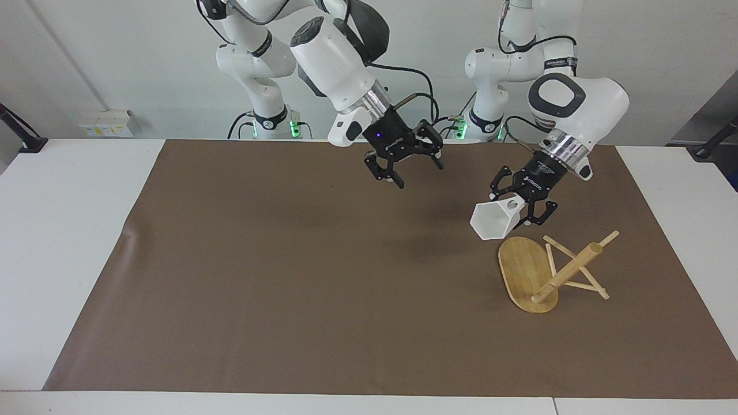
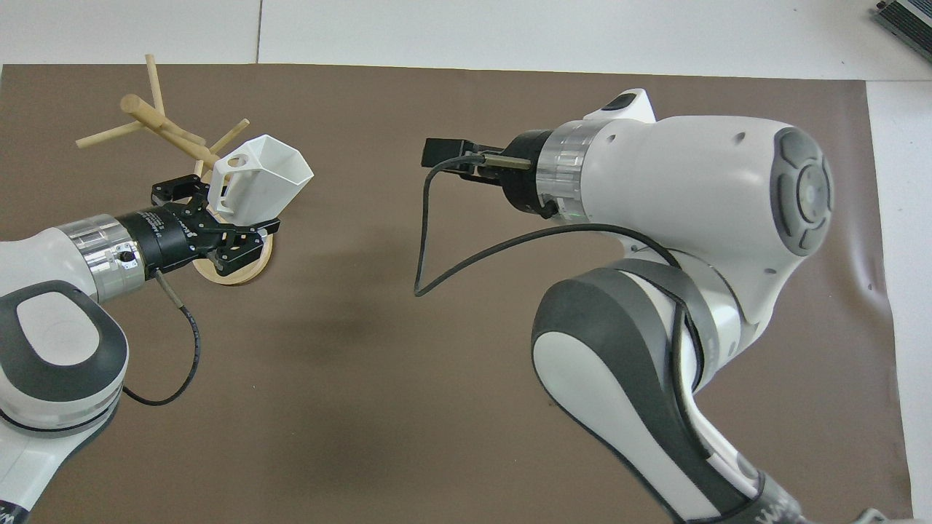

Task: Hang cup on rack
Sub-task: 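Raise the mug with the left gripper while the right gripper withdraws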

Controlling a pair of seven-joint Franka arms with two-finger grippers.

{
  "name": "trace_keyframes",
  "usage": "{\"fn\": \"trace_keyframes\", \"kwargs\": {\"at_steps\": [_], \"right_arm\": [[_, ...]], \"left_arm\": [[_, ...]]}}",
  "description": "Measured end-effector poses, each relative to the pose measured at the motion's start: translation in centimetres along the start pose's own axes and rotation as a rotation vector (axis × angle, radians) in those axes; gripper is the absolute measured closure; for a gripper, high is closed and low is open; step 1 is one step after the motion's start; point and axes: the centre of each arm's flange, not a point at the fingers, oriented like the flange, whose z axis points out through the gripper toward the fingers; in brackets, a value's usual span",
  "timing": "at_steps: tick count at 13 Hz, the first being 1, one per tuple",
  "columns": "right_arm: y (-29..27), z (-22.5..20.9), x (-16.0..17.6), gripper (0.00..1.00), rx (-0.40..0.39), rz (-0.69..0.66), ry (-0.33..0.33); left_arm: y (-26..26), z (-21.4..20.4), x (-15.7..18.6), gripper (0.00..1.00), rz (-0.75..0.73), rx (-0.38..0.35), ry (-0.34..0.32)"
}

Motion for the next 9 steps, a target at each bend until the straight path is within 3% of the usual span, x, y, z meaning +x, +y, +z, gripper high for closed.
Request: {"fn": "trace_keyframes", "kwargs": {"at_steps": [5, 9], "right_arm": [[10.2, -4.2, 5.3, 0.0, -0.126, -0.056, 0.041], [16.2, -7.6, 7.3, 0.0, -0.195, -0.077, 0.036]], "left_arm": [[1.1, 0.6, 0.9, 0.26, -0.014, -0.081, 0.008], [1.4, 1.6, 1.5, 0.26, -0.02, -0.128, 0.02]]}}
